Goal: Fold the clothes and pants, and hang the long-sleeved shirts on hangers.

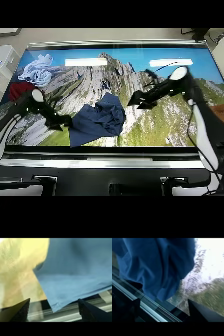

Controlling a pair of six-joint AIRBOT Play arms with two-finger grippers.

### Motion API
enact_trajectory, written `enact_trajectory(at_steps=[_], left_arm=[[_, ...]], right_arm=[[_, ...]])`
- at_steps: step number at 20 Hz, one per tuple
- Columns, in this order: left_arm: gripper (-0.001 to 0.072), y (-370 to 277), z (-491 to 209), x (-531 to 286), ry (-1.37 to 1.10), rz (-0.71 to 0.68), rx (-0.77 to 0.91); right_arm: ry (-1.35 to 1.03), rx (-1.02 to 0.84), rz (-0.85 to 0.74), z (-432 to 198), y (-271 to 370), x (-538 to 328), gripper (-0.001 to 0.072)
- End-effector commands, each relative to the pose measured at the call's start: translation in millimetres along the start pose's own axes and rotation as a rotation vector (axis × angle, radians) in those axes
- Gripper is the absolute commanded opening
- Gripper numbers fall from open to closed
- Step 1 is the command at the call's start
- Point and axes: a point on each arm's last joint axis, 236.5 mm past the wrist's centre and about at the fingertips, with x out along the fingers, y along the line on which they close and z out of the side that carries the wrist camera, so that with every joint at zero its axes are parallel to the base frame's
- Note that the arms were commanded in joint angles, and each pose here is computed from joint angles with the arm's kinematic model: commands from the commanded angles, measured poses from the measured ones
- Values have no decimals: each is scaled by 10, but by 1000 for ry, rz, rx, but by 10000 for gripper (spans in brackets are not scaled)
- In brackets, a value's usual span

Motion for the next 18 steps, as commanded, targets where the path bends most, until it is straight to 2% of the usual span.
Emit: enact_trajectory(at_steps=[1,3,8,9,10,11,12,14,16,18], left_arm=[[703,-25,-299,428,25,-114,-55],[703,-137,-354,622,20,-173,-73],[699,-163,-295,814,-34,-151,-87],[644,-171,-257,821,-49,-147,-103],[386,-176,-238,821,-57,-147,-105],[33,-193,-232,807,-59,-154,-101],[21,-219,-200,747,-72,-159,-62],[20,-293,36,385,-187,-157,-8],[20,-424,400,-443,-422,-158,59],[20,-631,589,-1756,-750,-170,131]], right_arm=[[108,-70,30,-140,169,510,711],[139,-91,30,-195,241,689,711],[144,-65,-25,-178,187,979,704],[133,-20,-75,-142,63,1033,639],[122,10,-97,-108,-7,1057,448],[113,10,-100,-82,-20,1041,90],[85,16,-102,-12,-14,975,45],[-6,-18,-110,200,69,658,44],[-212,-62,-122,603,226,-88,44],[-477,-170,-161,915,477,-1145,45]])
